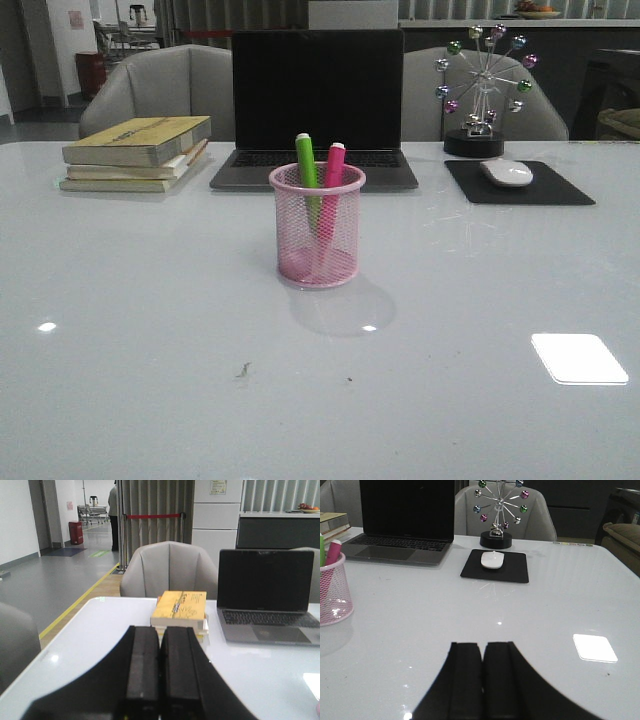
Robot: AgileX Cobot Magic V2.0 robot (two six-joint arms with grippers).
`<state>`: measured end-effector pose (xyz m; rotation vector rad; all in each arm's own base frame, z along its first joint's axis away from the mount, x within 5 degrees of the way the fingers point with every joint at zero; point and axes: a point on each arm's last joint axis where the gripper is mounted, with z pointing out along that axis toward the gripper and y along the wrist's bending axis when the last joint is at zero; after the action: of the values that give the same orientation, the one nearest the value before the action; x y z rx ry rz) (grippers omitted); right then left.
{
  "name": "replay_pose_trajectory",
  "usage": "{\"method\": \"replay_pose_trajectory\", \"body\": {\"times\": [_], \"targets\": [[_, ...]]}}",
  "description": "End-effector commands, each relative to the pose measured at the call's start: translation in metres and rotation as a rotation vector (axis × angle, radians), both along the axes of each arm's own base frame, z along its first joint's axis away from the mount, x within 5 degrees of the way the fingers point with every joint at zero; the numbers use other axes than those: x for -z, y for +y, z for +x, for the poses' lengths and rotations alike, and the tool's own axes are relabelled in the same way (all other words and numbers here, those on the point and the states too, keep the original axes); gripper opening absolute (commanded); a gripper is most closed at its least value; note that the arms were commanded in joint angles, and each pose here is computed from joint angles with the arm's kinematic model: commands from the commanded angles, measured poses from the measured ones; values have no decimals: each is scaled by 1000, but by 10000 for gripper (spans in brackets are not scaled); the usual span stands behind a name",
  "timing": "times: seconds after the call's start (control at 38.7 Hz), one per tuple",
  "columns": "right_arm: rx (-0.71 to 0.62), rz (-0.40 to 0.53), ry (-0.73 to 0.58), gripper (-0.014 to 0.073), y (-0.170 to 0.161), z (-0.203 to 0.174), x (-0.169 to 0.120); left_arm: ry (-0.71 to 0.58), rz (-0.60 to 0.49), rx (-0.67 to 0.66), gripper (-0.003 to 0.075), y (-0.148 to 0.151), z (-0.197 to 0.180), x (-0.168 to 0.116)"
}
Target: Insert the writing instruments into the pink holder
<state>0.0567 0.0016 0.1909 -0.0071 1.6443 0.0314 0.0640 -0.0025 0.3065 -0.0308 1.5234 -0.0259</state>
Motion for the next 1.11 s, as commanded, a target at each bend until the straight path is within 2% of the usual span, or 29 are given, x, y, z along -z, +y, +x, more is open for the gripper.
{"method": "replay_pose_trajectory", "body": {"times": [0.0,0.1,0.23,0.59,0.96,1.09], "targets": [[8,-8,-82,23,-1,0,-7,-64,-28,-29,92,2,-6,7],[8,-8,-82,23,-1,0,-7,-50,-71,-24,92,2,-8,30],[8,-8,-82,23,-1,0,-7,-37,-111,-17,92,1,-9,45],[8,-8,-82,23,-1,0,-7,-22,-112,41,92,-2,-10,59],[8,-8,-82,23,-1,0,-7,-95,-90,-5,92,3,-14,75],[8,-8,-82,23,-1,0,-7,-69,-74,-5,92,2,-12,84]]}}
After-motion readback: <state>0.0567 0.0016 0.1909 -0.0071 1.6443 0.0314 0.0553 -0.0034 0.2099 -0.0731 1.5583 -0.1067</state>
